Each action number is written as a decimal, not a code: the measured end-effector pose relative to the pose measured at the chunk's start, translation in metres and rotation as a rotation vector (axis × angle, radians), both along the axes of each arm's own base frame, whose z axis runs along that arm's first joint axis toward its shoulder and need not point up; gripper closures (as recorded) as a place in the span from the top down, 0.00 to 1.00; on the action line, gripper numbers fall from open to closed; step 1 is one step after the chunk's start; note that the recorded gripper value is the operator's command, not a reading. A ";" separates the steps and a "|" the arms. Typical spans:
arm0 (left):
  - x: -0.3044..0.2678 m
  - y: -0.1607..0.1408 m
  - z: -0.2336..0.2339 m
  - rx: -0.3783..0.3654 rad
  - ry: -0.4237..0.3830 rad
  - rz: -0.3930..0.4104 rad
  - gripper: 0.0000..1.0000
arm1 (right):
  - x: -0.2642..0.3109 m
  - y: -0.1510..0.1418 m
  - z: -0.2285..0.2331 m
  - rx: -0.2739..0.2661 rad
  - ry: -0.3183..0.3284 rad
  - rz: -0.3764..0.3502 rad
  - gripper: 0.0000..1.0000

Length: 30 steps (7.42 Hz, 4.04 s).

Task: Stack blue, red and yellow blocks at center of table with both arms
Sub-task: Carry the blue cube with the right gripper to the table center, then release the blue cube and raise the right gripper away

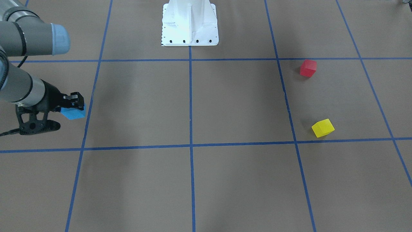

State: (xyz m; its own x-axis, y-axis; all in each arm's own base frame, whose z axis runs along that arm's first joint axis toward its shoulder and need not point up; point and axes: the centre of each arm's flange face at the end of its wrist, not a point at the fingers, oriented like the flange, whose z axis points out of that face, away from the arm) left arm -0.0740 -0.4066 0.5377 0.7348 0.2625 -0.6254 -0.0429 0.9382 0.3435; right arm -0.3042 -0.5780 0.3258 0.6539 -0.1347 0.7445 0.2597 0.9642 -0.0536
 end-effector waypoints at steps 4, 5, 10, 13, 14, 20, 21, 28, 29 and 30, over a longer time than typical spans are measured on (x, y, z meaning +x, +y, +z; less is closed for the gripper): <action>0.000 -0.001 0.000 -0.001 0.000 -0.001 1.00 | -0.196 -0.022 -0.123 -0.066 -0.015 0.069 0.00; 0.000 -0.001 0.001 -0.002 0.000 0.000 1.00 | -0.228 -0.013 -0.123 -0.056 -0.004 0.075 0.00; 0.000 -0.001 0.003 -0.006 0.000 0.001 1.00 | -0.298 0.012 -0.143 -0.049 0.000 0.081 0.00; 0.000 -0.001 0.003 -0.006 0.000 0.001 1.00 | -0.317 0.022 -0.137 -0.066 0.006 0.087 0.98; 0.000 -0.001 0.003 -0.006 0.000 0.001 1.00 | -0.320 0.024 -0.136 -0.069 0.007 0.091 0.99; 0.002 -0.006 -0.005 -0.005 0.002 -0.008 1.00 | -0.277 0.016 -0.172 -0.016 -0.060 0.144 0.99; 0.007 -0.012 -0.015 -0.043 0.023 -0.059 1.00 | -0.240 0.002 -0.177 0.001 -0.079 0.182 0.99; 0.198 0.033 -0.092 -0.352 0.158 -0.319 0.99 | 0.060 -0.021 0.014 0.230 -0.006 0.097 0.99; 0.233 0.047 -0.091 -0.372 0.157 -0.348 0.99 | 0.070 -0.017 0.035 0.235 0.008 0.080 0.99; 0.267 0.061 -0.090 -0.378 0.147 -0.367 0.99 | 0.073 -0.015 0.047 0.233 0.017 0.072 0.99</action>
